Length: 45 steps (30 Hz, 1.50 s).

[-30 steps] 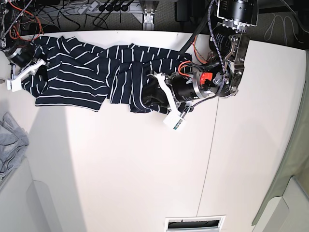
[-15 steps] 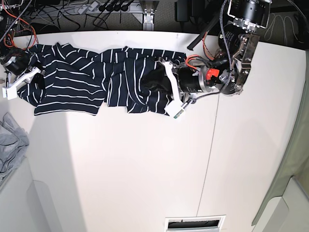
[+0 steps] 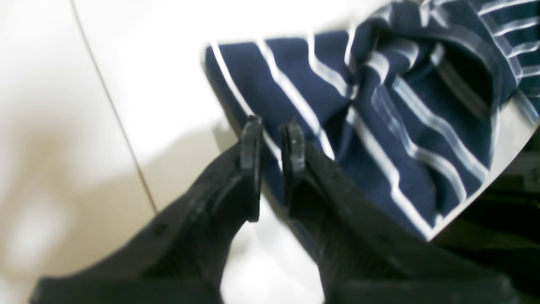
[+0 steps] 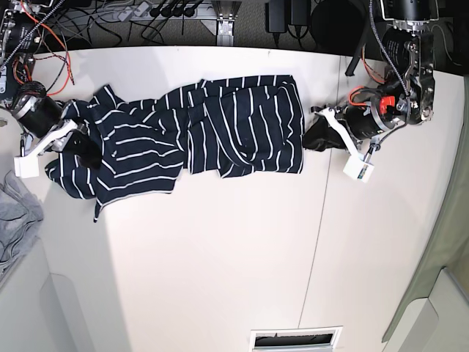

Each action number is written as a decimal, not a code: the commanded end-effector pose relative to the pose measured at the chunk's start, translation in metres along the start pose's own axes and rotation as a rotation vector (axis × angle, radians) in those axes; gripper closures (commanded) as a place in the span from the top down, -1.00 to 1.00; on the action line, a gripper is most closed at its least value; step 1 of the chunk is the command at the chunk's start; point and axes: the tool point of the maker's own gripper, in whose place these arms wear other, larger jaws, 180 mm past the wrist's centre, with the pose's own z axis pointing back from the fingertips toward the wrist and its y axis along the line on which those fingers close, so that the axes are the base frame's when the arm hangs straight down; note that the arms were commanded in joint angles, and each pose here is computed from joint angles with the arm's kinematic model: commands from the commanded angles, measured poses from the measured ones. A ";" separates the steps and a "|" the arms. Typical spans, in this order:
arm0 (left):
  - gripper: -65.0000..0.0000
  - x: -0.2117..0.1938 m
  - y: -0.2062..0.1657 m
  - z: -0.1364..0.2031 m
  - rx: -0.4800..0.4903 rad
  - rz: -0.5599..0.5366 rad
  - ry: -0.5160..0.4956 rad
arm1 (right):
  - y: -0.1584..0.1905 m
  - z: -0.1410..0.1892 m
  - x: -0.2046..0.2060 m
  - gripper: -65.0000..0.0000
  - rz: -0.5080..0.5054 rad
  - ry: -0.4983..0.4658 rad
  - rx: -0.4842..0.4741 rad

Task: Layout the t-shirt on the table in an organized manner, then fold the t-shirt properly
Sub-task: 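Lay the carried end onto the shirt's middle with the left gripper, then lift the shirt end with the right gripper and fold it over the middle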

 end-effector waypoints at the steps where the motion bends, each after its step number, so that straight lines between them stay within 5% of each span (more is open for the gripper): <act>1: -0.73 0.007 -0.003 0.000 -0.018 -0.004 -0.033 | 0.016 -0.002 0.018 -1.00 0.029 -0.057 0.047; 10: -0.73 -0.040 -0.034 -0.028 -0.118 0.032 0.076 | 0.108 -0.052 -0.023 -1.00 0.047 0.014 0.244; 17: -0.73 -0.039 -0.036 -0.029 -0.124 0.026 0.074 | 0.173 -0.085 -0.089 -1.00 0.199 0.213 0.343; 20: -0.73 -0.038 -0.036 -0.030 -0.124 0.024 0.072 | 0.192 -0.090 -0.112 -0.09 0.306 0.278 0.370; 22: -0.73 -0.038 -0.036 -0.030 -0.124 0.025 0.072 | 0.206 -0.090 -0.123 0.19 0.344 0.302 0.404; 31: -0.73 -0.023 -0.016 -0.012 -0.107 0.129 0.015 | 0.244 -0.086 -0.138 0.19 0.396 0.323 0.507; 38: -0.73 0.020 0.037 0.044 -0.011 0.245 -0.172 | 0.230 -0.093 -0.076 0.14 0.438 0.136 0.430; 40: -0.73 0.039 0.038 0.060 -0.020 0.228 -0.225 | 0.214 -0.099 -0.051 -0.21 0.454 0.092 0.365; 43: -0.73 0.063 0.024 0.074 -0.052 0.147 -0.255 | 0.188 -0.107 -0.017 -1.00 0.479 0.041 0.266; 45: -0.73 0.078 0.005 0.078 -0.091 0.076 -0.266 | 0.176 -0.113 -0.001 -1.00 0.474 0.022 0.235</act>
